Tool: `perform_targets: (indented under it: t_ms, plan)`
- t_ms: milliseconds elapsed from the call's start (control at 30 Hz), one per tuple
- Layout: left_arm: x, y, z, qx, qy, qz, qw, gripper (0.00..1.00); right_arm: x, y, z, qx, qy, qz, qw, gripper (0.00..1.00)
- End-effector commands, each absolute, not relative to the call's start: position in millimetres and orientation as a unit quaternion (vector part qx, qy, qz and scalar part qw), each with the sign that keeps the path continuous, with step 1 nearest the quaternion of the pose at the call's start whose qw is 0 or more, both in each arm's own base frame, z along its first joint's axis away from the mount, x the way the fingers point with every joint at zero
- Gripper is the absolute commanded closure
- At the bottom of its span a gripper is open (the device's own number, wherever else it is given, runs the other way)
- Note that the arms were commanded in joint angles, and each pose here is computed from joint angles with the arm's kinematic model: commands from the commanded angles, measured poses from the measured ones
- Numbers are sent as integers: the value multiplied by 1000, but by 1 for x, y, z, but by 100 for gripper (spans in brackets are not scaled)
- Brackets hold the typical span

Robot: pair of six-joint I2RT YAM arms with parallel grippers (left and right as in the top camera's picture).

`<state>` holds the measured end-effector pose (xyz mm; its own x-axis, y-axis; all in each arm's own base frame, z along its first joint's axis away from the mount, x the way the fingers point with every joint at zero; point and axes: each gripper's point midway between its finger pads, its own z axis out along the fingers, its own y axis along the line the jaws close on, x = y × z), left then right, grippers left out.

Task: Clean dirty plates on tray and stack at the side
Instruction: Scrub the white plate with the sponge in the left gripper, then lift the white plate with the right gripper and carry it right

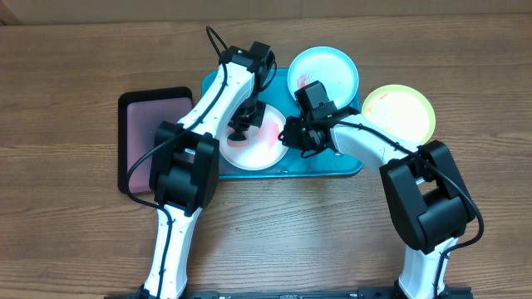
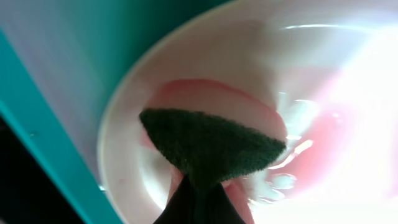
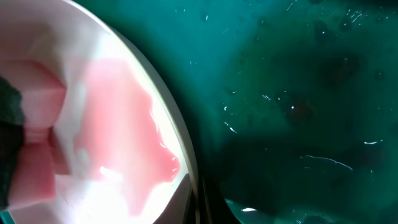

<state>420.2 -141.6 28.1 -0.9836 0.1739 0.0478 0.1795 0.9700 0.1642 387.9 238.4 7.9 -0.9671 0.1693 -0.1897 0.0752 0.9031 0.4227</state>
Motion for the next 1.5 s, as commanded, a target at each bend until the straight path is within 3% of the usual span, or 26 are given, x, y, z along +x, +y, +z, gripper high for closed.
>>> perform_targets:
  t_ms: [0,200,367,500,633,933,1167,1467]
  plan:
    - [429,-118,25,-50,-990,-129,7,96,390,237,8,56,970,206,115,96]
    - [418,-115,14,23,-991,-133,16,96,390,238,8,56,970,207,116,96]
    - [372,-156,9,2,-993,-41,114,96,390,238,8,56,970,208,115,96]
    - [363,-181,18,-60,-988,28,136,96,388,241,9,53,969,216,110,96]
    - [377,-185,47,-63,-990,56,112,96,385,244,9,49,968,225,101,96]
    - [443,-146,148,-10,-995,95,-32,96,383,244,27,17,971,220,97,96]
    - [450,-113,145,24,-996,80,-33,96,401,194,114,33,974,68,212,96]
    - [446,-109,110,33,-998,61,-6,96,386,167,194,13,910,-168,379,96]
